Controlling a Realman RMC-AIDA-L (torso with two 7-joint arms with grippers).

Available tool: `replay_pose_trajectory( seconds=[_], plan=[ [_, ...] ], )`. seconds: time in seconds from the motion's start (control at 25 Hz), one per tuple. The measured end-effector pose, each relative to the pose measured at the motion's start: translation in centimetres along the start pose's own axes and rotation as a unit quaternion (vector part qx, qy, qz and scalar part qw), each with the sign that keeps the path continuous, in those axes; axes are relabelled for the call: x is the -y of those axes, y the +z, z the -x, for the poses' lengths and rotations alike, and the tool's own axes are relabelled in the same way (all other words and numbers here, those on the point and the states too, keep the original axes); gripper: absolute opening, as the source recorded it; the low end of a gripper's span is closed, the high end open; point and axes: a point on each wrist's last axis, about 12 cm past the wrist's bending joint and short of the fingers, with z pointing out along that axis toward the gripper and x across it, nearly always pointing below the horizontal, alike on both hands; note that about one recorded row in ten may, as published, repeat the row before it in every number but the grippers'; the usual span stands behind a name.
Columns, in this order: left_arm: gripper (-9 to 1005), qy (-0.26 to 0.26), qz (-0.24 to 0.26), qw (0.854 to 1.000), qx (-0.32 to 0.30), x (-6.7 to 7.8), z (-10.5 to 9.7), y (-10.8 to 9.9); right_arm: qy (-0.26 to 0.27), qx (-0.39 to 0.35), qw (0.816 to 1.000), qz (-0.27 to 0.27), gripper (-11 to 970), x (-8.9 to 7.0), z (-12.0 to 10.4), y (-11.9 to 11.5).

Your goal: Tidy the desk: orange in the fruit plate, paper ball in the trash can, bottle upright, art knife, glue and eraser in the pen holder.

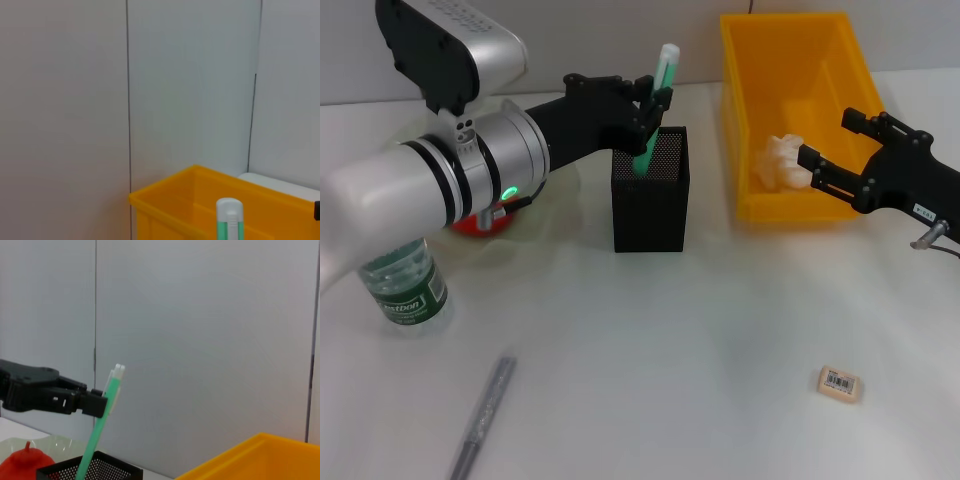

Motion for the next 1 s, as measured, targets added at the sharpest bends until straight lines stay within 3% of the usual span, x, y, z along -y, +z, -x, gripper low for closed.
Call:
replay_pose_trajectory(
  seconds=[0.44,0.88,1.0],
  plan=[
    [215,-0.022,0.006,1.0,0.003,-0.3,-0.2,-0.1,0.001,0.001,1.0,0.001,766,0.0,0.0,-0.1],
    [471,-0.019,-0.014,1.0,0.013,0.3,0.4,0.0,0.001,0.002,1.0,0.003,766,-0.1,0.0,-0.2],
    [592,-0.016,-0.029,0.999,0.021,0.7,0.8,-0.1,0.001,0.002,1.0,0.003,766,-0.1,0.0,-0.2]
  ],
)
